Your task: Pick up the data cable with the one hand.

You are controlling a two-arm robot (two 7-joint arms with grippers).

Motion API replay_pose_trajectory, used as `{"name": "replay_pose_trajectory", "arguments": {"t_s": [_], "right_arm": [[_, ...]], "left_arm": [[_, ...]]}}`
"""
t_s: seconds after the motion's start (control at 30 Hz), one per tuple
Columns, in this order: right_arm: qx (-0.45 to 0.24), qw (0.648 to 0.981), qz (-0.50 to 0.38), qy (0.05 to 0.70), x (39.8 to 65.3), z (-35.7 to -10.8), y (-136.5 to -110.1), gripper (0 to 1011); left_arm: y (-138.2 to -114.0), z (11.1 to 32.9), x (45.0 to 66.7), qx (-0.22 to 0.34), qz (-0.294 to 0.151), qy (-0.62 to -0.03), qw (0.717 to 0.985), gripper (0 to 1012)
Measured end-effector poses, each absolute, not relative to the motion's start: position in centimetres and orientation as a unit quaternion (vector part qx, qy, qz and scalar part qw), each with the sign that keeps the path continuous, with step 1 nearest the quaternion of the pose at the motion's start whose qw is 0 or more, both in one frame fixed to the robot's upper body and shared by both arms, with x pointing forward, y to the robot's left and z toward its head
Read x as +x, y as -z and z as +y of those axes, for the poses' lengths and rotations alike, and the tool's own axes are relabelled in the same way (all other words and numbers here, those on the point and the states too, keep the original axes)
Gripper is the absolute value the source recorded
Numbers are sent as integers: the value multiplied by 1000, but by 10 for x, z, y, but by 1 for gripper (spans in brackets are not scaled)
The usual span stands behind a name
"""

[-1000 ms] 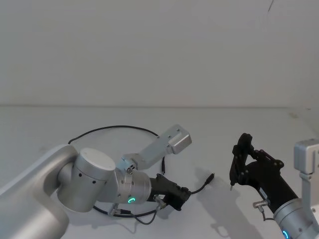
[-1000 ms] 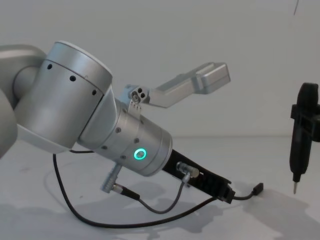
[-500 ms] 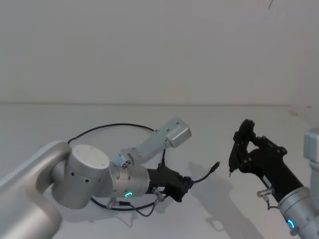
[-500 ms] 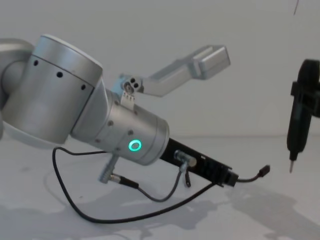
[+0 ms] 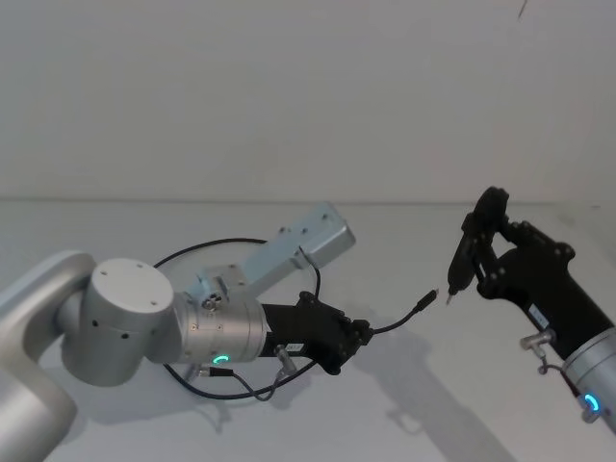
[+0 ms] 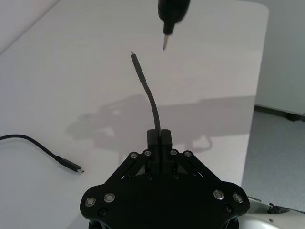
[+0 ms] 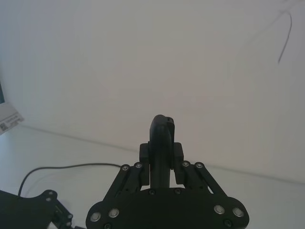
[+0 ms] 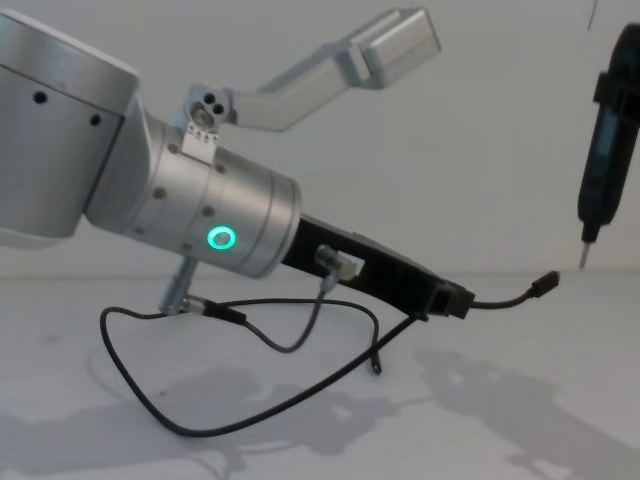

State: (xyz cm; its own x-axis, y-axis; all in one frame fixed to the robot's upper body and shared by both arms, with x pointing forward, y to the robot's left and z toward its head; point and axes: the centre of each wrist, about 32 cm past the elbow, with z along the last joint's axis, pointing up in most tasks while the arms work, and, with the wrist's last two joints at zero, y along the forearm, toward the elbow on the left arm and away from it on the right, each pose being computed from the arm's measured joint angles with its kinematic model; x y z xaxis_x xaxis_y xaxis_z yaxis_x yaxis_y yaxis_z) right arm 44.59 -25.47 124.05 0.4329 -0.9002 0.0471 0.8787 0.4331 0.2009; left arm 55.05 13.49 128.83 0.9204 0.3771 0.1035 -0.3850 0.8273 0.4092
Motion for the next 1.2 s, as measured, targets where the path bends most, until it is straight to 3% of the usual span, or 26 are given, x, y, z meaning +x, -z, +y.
{"name": "replay_pose_trajectory", "arguments": {"t_s": [0.53, 1.2], "right_arm": [[97, 849, -86, 513, 450, -264, -1261, 279], [115, 857, -36, 501, 464, -258, -1247, 279]], "left_arm": [[-1304, 154, 549, 219, -25, -178, 959, 34], [-1308, 160, 548, 220, -29, -173, 960, 34]]}}
